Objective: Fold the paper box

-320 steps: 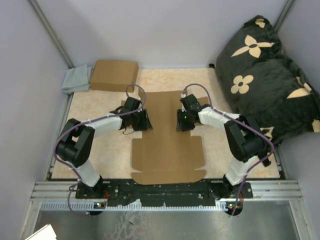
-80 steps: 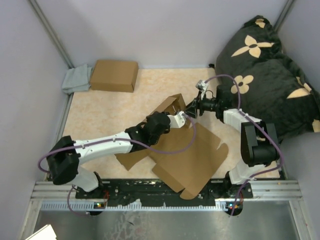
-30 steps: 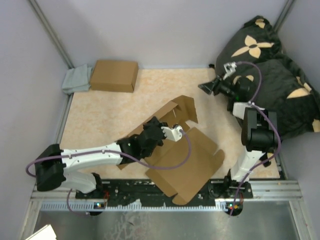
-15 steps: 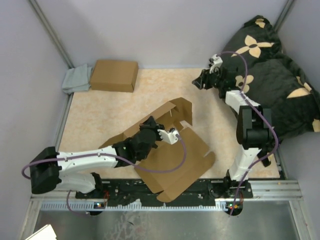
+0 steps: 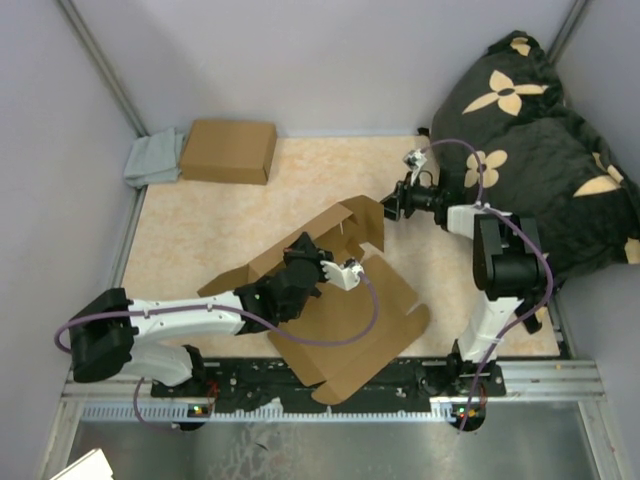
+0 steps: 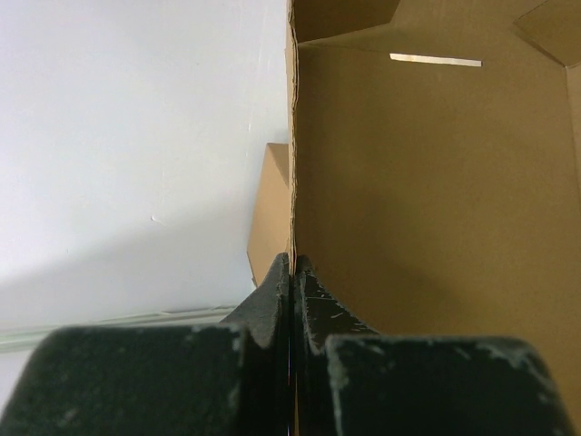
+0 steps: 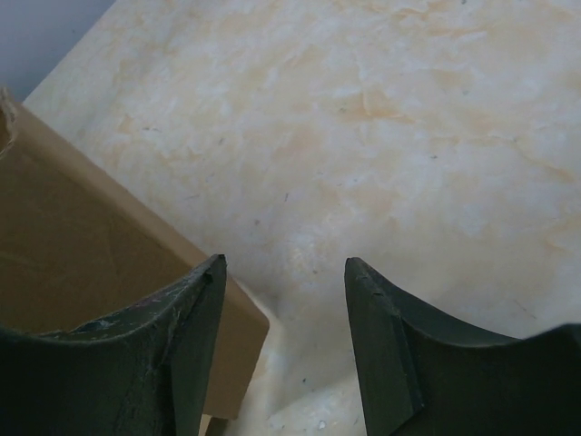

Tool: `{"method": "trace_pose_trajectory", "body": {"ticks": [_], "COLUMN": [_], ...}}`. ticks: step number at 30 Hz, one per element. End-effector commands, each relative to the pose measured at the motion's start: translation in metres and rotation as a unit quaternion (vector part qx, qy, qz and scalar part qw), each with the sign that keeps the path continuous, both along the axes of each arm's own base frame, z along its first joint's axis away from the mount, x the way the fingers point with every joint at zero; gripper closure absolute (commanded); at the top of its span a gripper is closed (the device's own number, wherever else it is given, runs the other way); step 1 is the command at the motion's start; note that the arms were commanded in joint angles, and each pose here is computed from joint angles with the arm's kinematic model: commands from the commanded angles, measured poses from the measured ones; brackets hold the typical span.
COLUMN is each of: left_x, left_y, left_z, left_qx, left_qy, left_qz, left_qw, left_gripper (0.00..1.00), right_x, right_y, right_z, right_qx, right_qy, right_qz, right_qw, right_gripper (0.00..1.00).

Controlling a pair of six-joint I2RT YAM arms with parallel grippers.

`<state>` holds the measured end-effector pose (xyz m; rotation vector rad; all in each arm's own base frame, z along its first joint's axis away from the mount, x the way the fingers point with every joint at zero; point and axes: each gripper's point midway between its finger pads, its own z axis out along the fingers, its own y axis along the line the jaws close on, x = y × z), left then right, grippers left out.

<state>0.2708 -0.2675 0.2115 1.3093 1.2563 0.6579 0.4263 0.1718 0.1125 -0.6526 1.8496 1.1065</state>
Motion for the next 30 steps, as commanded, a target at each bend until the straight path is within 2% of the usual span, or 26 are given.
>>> {"method": "trace_pose_trajectory", "body": {"ticks": [1, 20, 30], "left_x": [0.000, -0.002, 0.002], "left_y": [-0.003, -0.005, -0.006], "left_z": [0.017, 0.014, 0.014], "left_qx": [-0.023, -0.021, -0.029], "left_qy": [-0.010, -0.003, -0.006], "left_qz": [0.007, 0.003, 0.019], "left_qw": [1.000, 1.000, 0.999], "left_gripper": [1.00, 1.00, 1.00], "right_x": [-0.025, -0.068, -0.040], "right_y": [0.012, 0.024, 0.026], "right_z": [0.034, 0.032, 0.043], "right_qx": [0.017, -0.003, -0.003], "right_qy": [-0.070, -0.070, -0.072], "right_qz": [0.065, 0.132, 0.117], "right_qw": [0.995, 0.989, 0.991], "right_gripper": [0.44, 0.43, 0.42]}}
